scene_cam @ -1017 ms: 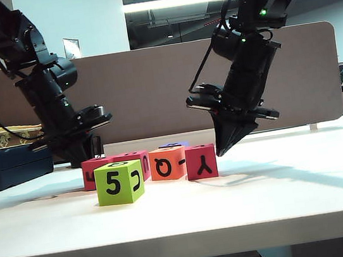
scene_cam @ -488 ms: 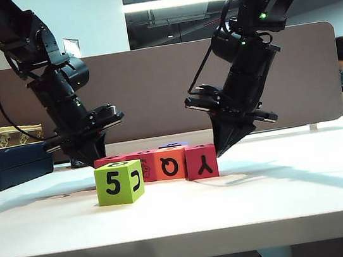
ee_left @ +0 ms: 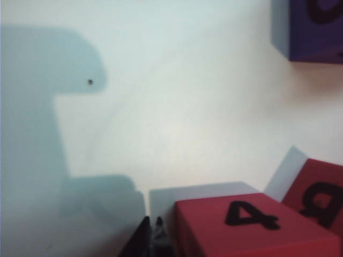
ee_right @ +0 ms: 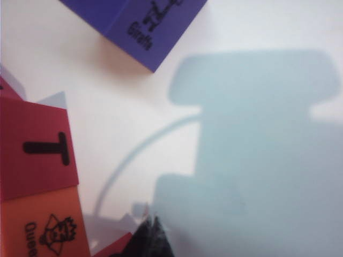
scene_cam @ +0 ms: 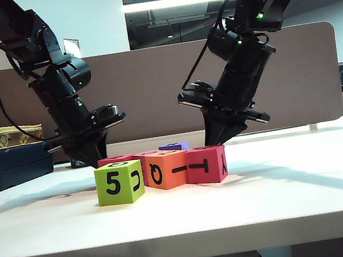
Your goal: Select the appropriate blocks from the scattered letter blocks on the table and arrange them in a row to spell out "2024".
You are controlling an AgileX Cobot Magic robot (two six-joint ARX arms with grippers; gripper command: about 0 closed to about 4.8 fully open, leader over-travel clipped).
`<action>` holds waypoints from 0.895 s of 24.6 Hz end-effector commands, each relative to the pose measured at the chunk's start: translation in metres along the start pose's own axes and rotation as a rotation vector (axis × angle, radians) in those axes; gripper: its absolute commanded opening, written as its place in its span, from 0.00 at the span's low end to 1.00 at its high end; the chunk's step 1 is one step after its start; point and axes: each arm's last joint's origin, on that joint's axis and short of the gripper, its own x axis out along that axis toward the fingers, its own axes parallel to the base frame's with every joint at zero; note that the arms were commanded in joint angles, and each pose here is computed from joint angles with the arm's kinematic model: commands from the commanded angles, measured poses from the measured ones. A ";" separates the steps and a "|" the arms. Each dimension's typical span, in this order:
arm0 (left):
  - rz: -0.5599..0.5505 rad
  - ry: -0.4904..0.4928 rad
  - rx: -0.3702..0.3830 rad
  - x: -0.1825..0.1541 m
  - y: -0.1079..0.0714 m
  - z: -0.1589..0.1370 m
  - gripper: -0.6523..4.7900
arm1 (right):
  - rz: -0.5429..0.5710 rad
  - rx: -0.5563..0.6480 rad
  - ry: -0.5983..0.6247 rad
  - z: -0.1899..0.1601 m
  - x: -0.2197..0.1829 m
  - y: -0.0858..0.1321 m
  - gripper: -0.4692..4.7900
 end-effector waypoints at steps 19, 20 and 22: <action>-0.163 -0.041 0.125 -0.085 -0.035 -0.003 0.11 | -0.135 -0.141 0.182 -0.014 -0.052 0.012 0.09; -0.168 -0.038 0.146 -0.084 -0.041 -0.003 0.11 | -0.137 -0.135 0.208 -0.016 -0.053 0.011 0.09; -0.174 -0.034 0.158 -0.083 -0.047 -0.003 0.11 | -0.140 -0.127 0.247 -0.020 -0.052 0.011 0.09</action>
